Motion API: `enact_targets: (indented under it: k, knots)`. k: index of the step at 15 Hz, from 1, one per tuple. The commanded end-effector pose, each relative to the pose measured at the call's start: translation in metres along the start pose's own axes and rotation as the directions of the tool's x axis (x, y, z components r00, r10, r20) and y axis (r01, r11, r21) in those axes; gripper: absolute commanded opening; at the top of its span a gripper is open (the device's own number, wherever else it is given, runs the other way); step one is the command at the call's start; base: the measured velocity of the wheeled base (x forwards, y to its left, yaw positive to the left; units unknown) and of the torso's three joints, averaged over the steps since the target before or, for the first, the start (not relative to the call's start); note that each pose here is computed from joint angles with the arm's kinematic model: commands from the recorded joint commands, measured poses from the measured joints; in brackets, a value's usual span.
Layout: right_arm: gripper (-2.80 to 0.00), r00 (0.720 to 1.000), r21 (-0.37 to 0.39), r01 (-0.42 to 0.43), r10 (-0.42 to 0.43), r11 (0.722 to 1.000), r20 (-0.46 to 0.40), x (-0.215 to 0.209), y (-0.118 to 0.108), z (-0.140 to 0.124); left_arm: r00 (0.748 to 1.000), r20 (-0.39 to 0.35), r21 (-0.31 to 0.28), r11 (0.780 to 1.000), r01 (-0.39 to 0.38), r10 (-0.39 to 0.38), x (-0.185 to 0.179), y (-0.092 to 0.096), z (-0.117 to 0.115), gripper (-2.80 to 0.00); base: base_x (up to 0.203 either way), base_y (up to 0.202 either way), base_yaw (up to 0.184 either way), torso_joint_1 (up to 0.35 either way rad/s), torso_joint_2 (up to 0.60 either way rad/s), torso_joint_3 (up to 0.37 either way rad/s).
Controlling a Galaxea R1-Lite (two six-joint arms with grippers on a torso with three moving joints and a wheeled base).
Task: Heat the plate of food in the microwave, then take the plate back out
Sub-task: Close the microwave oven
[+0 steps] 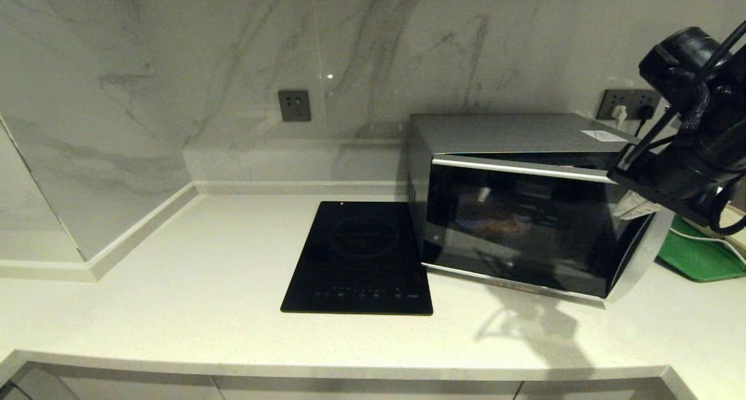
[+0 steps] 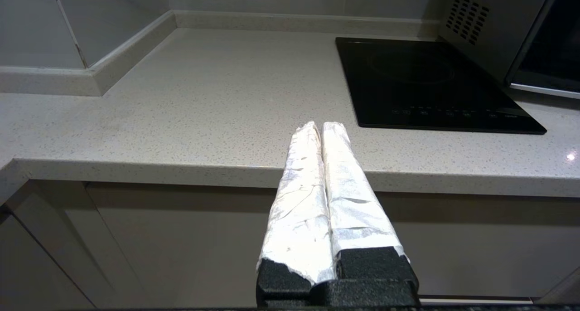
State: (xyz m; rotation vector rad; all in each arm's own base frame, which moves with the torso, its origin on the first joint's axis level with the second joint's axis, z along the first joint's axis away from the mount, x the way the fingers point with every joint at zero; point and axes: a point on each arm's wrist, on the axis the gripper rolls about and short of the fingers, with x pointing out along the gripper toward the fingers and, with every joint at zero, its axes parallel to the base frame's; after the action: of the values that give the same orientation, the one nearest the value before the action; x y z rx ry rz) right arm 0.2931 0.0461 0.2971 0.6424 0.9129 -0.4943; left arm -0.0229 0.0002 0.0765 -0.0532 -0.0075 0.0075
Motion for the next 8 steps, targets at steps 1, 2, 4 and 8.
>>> enact_targets:
  k: [1, 2, 4, 8]
  knots:
    - [-2.8, 1.0, 0.098, 0.0, 0.001, 0.995, -0.011, 0.026, -0.01, 0.028, 1.0, 0.0, -0.001, 1.0, 0.0, 0.0, 0.0, 0.0, 0.0, -2.8, 0.0, 0.0, 0.0, 0.0, 0.0, 0.0]
    - [-2.8, 1.0, 0.132, -0.03, 0.031, 0.991, -0.001, 0.034, -0.012, 0.04, 1.0, 0.0, -0.001, 1.0, -0.001, 0.001, 0.0, 0.0, 0.0, -2.8, 0.0, 0.0, 0.0, 0.0, 0.0, 0.0]
    - [-2.8, 0.999, 0.155, -0.043, 0.044, 0.987, -0.003, 0.048, -0.014, 0.05, 1.0, 0.0, -0.001, 1.0, 0.0, 0.0, 0.0, 0.0, 0.0, -2.8, 0.0, 0.0, 0.0, 0.0, 0.0, 0.0]
    - [-2.8, 0.997, 0.176, -0.068, 0.063, 0.982, 0.033, 0.067, -0.012, 0.063, 1.0, 0.0, -0.001, 1.0, 0.0, 0.0, 0.0, 0.0, 0.0, -2.8, 0.0, 0.0, 0.0, 0.0, 0.0, 0.0]
